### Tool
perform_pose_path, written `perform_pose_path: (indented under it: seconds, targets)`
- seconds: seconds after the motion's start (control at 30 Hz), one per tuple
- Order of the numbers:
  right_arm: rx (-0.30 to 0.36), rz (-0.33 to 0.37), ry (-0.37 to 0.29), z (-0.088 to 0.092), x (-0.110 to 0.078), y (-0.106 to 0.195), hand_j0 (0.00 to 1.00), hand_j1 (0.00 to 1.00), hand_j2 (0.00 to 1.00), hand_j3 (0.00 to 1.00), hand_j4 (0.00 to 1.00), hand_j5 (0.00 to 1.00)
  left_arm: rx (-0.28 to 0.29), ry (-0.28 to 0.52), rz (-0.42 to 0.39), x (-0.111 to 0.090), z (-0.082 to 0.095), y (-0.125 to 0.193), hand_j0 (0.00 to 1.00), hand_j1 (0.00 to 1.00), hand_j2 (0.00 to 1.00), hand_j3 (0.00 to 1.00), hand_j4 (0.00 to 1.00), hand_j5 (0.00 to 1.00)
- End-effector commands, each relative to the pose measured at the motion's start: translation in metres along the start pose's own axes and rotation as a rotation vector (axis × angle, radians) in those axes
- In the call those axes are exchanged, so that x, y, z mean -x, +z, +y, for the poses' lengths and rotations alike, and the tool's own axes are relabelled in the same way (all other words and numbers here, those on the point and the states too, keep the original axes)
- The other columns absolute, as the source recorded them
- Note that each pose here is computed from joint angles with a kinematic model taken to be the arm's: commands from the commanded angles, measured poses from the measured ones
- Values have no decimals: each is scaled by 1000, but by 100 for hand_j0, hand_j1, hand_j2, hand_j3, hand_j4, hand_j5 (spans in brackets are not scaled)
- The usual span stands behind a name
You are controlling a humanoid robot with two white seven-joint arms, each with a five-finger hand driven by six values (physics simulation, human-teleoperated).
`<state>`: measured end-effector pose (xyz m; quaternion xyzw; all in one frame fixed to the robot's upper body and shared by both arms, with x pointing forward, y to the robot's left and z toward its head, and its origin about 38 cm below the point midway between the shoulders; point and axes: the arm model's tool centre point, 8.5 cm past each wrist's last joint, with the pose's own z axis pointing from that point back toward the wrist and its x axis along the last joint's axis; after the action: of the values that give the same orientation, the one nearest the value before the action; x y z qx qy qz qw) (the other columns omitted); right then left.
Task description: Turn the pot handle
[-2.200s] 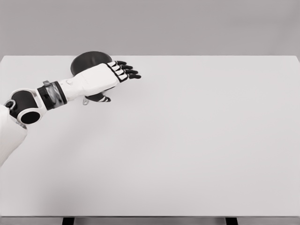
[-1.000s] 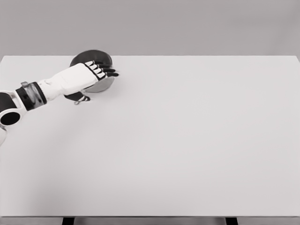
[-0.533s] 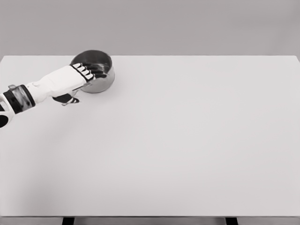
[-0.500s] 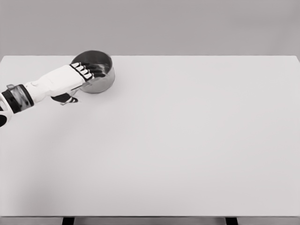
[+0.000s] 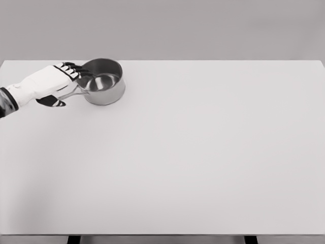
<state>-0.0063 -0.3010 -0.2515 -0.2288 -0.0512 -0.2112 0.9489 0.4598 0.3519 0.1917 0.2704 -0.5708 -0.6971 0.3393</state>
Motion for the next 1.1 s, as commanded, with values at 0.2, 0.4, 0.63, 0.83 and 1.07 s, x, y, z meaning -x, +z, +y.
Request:
perform_pose_path:
  seconds: [0.2, 0.4, 0.63, 0.83, 1.07]
  targets:
    - [0, 0, -1, 0, 0, 0, 100, 100, 100, 100, 100, 100, 12, 33, 59, 21, -5, 7, 100, 100, 100, 100, 100, 100]
    - [0, 0, -1, 0, 0, 0, 100, 100, 100, 100, 100, 100, 2, 32, 80, 30, 3, 7, 100, 100, 100, 100, 100, 100]
    - [0, 0, -1, 0, 0, 0, 100, 100, 100, 100, 100, 100, 2, 37, 99, 37, 6, 8, 100, 100, 100, 100, 100, 100]
    - [0, 0, -1, 0, 0, 0, 100, 100, 100, 100, 100, 100, 0, 30, 101, 38, 9, 6, 100, 100, 100, 100, 100, 100]
    - [0, 0, -1, 0, 0, 0, 100, 100, 100, 100, 100, 100, 18, 29, 129, 46, 6, 6, 100, 100, 100, 100, 100, 100]
